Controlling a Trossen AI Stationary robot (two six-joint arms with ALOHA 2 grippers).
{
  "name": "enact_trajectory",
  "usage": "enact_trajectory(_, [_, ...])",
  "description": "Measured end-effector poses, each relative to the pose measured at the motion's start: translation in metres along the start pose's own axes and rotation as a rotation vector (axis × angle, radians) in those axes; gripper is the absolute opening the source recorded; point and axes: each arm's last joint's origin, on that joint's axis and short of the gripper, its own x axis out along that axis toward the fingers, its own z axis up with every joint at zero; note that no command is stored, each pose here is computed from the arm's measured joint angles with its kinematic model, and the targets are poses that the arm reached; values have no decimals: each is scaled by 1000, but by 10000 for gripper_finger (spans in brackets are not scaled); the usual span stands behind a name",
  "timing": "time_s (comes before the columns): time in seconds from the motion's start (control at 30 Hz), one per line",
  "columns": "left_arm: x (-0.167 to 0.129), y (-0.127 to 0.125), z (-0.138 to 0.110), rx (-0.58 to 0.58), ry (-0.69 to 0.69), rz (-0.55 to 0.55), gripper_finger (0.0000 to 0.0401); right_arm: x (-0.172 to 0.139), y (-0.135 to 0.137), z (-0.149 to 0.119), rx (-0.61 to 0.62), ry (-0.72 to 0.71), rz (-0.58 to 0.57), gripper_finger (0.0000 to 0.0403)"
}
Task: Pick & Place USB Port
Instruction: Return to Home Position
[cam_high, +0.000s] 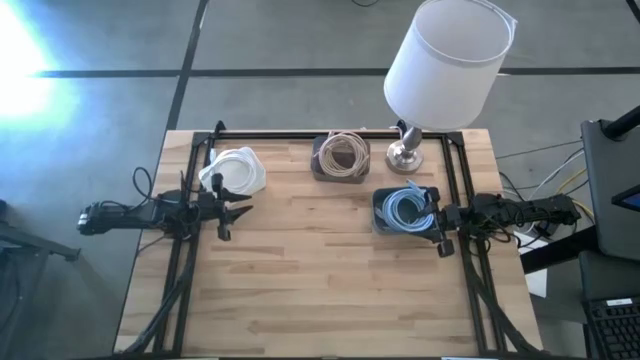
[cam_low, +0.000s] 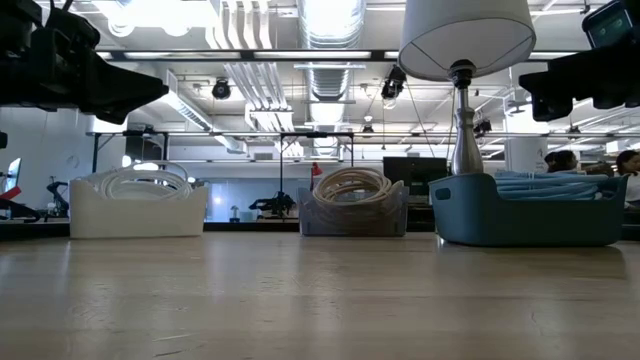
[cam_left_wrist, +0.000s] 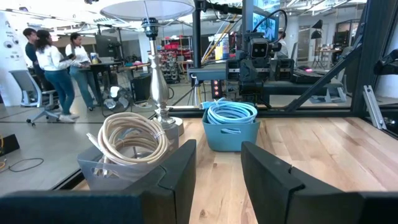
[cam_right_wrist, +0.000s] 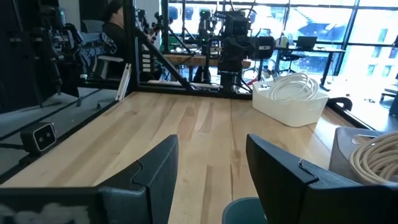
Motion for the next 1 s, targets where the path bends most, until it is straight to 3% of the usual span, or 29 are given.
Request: enact_trajectory(1.0, [0,0,0,0,0,0,133,0,0,0,0,0,0,185])
